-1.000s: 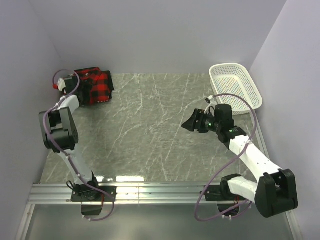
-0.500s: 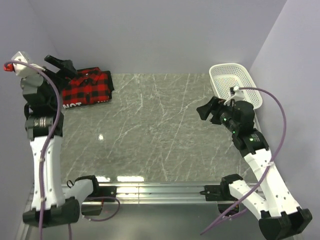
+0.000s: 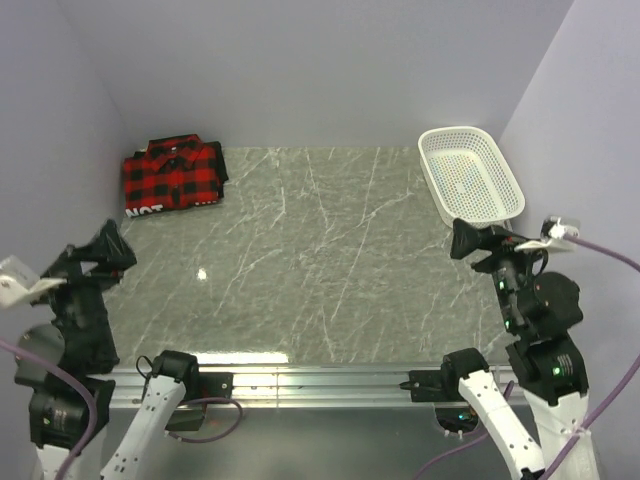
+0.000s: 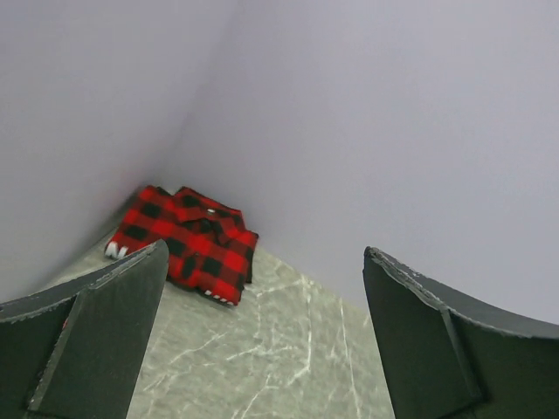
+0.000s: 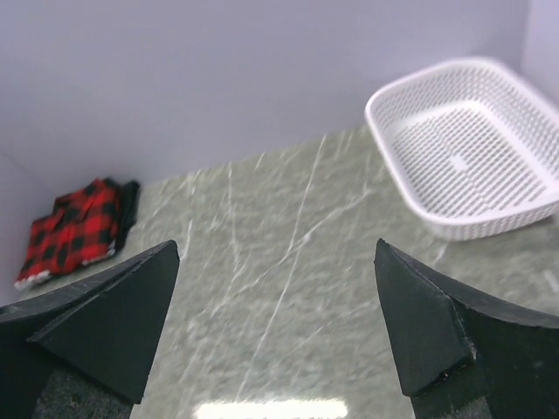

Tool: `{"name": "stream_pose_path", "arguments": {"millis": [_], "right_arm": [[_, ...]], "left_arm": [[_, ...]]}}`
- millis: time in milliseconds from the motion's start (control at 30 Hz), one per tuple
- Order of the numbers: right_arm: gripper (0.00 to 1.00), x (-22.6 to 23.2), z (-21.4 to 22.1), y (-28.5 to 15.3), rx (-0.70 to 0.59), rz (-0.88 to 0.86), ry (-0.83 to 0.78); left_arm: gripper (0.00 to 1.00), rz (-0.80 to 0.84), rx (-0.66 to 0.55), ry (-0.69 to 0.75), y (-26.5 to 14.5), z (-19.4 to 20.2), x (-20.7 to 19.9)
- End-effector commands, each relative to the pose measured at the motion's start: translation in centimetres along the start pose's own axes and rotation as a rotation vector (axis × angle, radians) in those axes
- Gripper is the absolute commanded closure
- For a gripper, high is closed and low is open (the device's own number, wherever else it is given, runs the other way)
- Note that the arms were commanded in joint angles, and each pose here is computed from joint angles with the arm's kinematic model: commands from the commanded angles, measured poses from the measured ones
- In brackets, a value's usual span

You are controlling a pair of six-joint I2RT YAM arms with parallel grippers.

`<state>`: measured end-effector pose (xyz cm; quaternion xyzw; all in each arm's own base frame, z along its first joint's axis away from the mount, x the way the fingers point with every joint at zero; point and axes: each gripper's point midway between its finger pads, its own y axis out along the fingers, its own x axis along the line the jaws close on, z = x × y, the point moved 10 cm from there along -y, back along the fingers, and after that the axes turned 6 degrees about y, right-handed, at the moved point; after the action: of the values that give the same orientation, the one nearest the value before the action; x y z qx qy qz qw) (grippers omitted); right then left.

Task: Fold and stack the long sleeve shirts
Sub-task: Neatly place the folded shirt to the corner

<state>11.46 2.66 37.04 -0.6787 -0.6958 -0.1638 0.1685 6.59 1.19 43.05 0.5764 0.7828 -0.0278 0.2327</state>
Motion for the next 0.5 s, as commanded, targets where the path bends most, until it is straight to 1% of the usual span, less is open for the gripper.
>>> {"name": "stream_pose_path", "arguments": {"millis": [0, 33, 67, 167, 233, 267, 333, 367, 467], "right_arm": [[0.0, -1.8, 1.2, -0.4, -0.072, 0.049, -0.086], [0.0, -2.1, 1.5, -0.6, -0.081, 0.048, -0.092], [0.0, -2.2, 1.5, -1.2, -0.119, 0.029, -0.081], [0.0, -3.1, 3.2, -1.4, -0.126, 0.022, -0.083], [0.0, -3.5, 3.5, -1.8, -0.142, 0.026, -0.084], [0.0, -3.8, 4.0, -1.6, -0.141, 0.043, -0.085], [0.0, -4.2, 4.5, -1.7, -0.15, 0.055, -0.079], [0.0, -4.4, 4.8, -1.7, -0.159, 0.051, -0.077], [0.0, -4.4, 5.1, -1.8, -0.174, 0.029, -0.074]], "left_arm": [[0.01, -0.179, 0.025, -0.008, -0.5, 4.1, 2.7], [0.01, -0.188, 0.029, -0.026, -0.5, 4.9, 2.9], [0.01, -0.191, 0.041, -0.029, -0.5, 6.4, 3.3], [0.01, -0.202, 0.053, -0.067, -0.6, 8.7, 3.8], [0.01, -0.186, 0.028, -0.088, -0.6, 9.4, 4.0], [0.01, -0.181, 0.023, -0.086, -0.9, 10.6, 4.5], [0.01, -0.159, -0.022, -0.101, -1.0, 11.0, 4.7], [0.01, -0.146, -0.034, -0.102, -1.1, 11.8, 5.0], [0.01, -0.125, -0.054, -0.097, -1.1, 11.9, 5.0]]}}
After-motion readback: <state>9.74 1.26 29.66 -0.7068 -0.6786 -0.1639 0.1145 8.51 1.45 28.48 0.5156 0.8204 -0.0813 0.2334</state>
